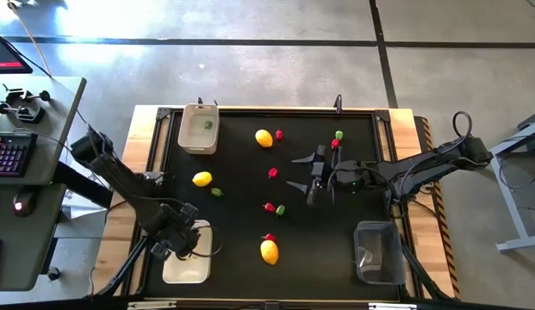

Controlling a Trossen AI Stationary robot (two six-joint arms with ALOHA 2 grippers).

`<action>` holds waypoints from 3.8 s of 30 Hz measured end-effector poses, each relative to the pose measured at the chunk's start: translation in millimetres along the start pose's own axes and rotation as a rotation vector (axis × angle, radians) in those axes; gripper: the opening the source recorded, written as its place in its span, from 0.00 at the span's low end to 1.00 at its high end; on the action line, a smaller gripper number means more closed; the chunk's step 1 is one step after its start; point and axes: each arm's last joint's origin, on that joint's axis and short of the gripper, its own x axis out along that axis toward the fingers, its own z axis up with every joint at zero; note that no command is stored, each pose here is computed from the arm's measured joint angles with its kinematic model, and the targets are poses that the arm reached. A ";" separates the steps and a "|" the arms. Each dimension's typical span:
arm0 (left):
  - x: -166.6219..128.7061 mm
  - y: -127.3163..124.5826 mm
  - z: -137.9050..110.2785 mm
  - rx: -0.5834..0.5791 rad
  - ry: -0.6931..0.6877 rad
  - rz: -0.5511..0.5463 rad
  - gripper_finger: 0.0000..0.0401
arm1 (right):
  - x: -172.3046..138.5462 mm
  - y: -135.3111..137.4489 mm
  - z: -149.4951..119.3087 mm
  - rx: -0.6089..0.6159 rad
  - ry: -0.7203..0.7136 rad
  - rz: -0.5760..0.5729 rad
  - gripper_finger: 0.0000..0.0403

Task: Sort produce into baskets
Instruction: Put the yellow lemon into the white bin, then put the red chili pepper into the black transparent bin

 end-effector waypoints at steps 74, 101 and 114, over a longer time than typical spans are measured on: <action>-12.4 164.5 -50.5 -0.380 -1.349 0.556 0.02 | 18.4 -33.1 -107.6 0.186 0.079 -0.192 0.00; 18.2 214.6 -76.0 -0.424 -1.279 0.564 0.02 | 19.5 -40.5 -108.7 0.216 0.078 -0.221 0.00; 40.2 226.0 -73.4 -0.452 -1.276 0.500 0.02 | 28.9 -38.3 -94.8 0.228 0.190 -0.228 0.05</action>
